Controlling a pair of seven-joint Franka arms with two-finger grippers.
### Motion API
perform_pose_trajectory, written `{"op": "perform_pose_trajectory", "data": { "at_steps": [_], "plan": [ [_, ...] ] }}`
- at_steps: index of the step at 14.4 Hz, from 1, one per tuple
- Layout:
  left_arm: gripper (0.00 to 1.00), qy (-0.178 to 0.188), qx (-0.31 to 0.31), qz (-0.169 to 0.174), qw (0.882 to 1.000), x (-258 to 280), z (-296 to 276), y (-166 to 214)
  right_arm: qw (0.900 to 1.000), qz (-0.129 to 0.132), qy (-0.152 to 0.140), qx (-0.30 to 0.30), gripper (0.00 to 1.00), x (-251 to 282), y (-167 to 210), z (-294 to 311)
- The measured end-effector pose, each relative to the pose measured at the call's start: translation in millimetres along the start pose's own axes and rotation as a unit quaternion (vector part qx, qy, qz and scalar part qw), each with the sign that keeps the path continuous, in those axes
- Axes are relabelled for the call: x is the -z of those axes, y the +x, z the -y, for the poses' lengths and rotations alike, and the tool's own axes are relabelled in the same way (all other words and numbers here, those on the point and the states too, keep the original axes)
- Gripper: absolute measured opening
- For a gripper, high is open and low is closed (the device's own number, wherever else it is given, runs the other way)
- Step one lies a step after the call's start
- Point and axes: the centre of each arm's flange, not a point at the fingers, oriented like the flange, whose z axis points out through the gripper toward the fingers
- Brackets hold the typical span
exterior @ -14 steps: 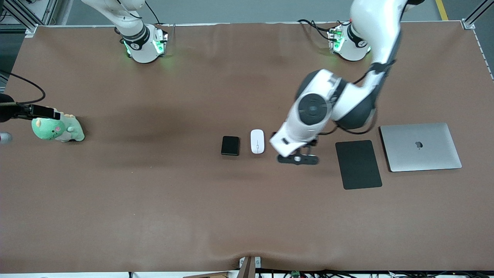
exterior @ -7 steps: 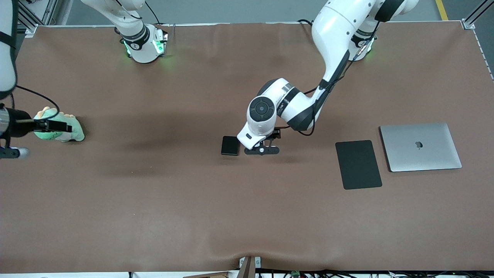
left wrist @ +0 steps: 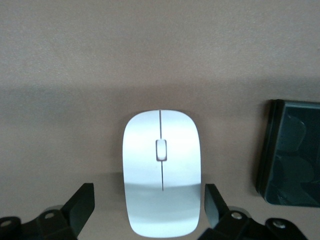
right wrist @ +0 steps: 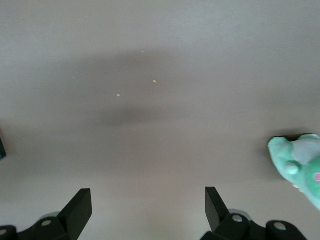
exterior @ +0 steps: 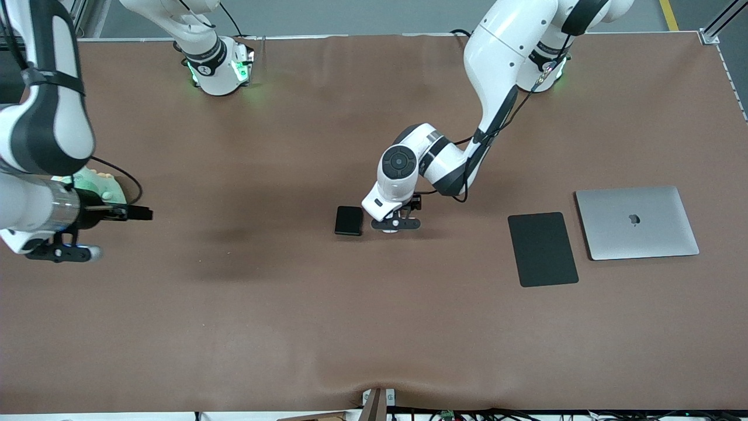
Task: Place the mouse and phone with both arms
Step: 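Grasp the white mouse with the left gripper while the right gripper approaches the phone, then carry the mouse to the pad while the right gripper grasps the phone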
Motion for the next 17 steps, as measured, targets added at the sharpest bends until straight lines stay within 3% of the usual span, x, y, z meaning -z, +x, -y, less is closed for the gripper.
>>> {"op": "perform_pose_trajectory", "data": {
  "at_steps": [4,7,12,17],
  "plan": [
    [0.86,0.003,0.006,0.003,1.0,-8.4,-5.0,-6.7,1.0,-0.004,0.007,0.001,1.0,-6.8,-1.0,48.4],
    [0.62,0.002,0.009,0.001,1.0,-7.9,-10.3,-10.7,1.0,-0.004,0.019,0.007,1.0,-16.3,3.2,63.6],
    [0.62,0.006,0.027,-0.027,0.999,18.7,12.9,20.5,0.999,-0.015,0.019,0.033,1.0,-33.5,7.1,108.3],
    [0.62,0.01,0.089,-0.043,0.995,110.5,123.1,98.5,0.999,-0.031,0.014,0.005,1.0,-59.0,1.4,181.6]
  ]
}}
